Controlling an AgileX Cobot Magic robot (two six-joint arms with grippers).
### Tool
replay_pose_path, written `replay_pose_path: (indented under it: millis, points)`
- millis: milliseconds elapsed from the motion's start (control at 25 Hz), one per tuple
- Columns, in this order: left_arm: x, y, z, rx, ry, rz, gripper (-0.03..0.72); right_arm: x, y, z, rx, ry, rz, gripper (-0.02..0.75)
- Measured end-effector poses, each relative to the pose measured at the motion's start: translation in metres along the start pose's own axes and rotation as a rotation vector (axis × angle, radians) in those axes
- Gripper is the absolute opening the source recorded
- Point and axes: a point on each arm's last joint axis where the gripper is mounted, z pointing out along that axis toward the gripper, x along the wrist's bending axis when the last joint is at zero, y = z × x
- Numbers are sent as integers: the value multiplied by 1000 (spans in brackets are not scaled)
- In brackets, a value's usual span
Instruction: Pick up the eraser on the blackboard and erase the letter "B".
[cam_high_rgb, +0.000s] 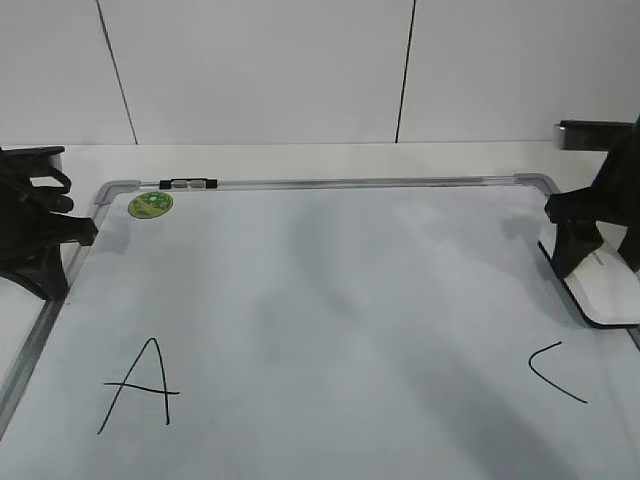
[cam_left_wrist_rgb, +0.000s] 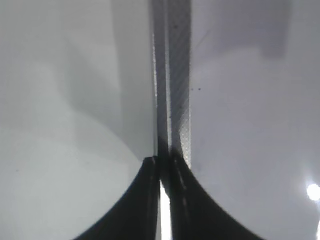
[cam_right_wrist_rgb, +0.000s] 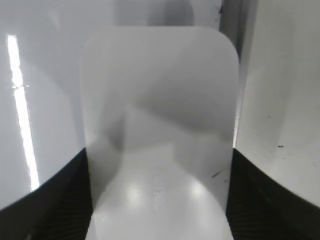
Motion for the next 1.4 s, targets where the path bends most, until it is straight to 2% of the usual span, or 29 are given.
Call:
replay_pose_path:
  millis: [1120, 1400]
  points:
    - [0, 0, 0, 2, 0, 0, 17, -1, 2, 8, 11, 0, 4, 536]
    - [0, 0, 0, 2, 0, 0, 17, -1, 2, 8, 11, 0, 13, 631]
